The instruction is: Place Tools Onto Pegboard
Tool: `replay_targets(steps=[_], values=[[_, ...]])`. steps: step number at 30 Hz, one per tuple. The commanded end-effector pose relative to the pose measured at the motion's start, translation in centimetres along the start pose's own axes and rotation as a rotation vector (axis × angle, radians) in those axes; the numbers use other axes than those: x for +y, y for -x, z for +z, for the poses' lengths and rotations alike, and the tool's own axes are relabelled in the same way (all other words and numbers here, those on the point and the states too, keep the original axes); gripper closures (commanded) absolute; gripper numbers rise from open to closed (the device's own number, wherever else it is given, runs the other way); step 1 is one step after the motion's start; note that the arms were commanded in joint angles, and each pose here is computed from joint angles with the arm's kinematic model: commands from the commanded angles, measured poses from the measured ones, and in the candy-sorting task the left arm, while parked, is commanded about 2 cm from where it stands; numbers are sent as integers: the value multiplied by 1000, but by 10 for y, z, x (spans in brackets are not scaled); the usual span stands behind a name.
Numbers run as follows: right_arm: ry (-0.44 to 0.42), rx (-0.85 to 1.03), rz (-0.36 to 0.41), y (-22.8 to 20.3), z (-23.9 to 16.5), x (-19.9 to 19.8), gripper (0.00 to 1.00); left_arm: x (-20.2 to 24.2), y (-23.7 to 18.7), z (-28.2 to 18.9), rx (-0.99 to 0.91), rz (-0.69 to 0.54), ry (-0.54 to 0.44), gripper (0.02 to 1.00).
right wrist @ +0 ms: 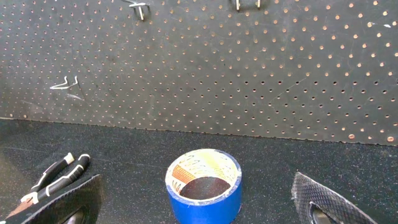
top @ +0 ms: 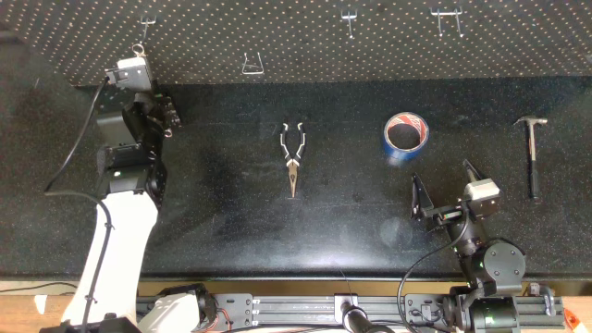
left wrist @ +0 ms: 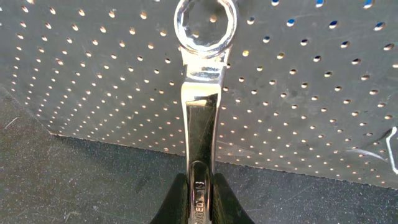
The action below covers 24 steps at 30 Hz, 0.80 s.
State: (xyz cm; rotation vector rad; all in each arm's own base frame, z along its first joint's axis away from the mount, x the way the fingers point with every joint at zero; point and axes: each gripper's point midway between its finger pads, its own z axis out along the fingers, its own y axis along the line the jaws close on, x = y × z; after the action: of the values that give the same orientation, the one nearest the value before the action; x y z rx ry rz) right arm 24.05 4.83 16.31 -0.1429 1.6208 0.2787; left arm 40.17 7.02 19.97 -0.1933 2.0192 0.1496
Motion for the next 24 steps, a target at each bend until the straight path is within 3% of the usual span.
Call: replay_targets(steps=[1, 24], values=[[-5, 1, 14, -1, 0, 0, 16, 0, 32, -15, -80, -18, -6, 991], [-6, 1, 14, -1, 0, -1, 16, -7, 30, -4, -74, -16, -41, 989]])
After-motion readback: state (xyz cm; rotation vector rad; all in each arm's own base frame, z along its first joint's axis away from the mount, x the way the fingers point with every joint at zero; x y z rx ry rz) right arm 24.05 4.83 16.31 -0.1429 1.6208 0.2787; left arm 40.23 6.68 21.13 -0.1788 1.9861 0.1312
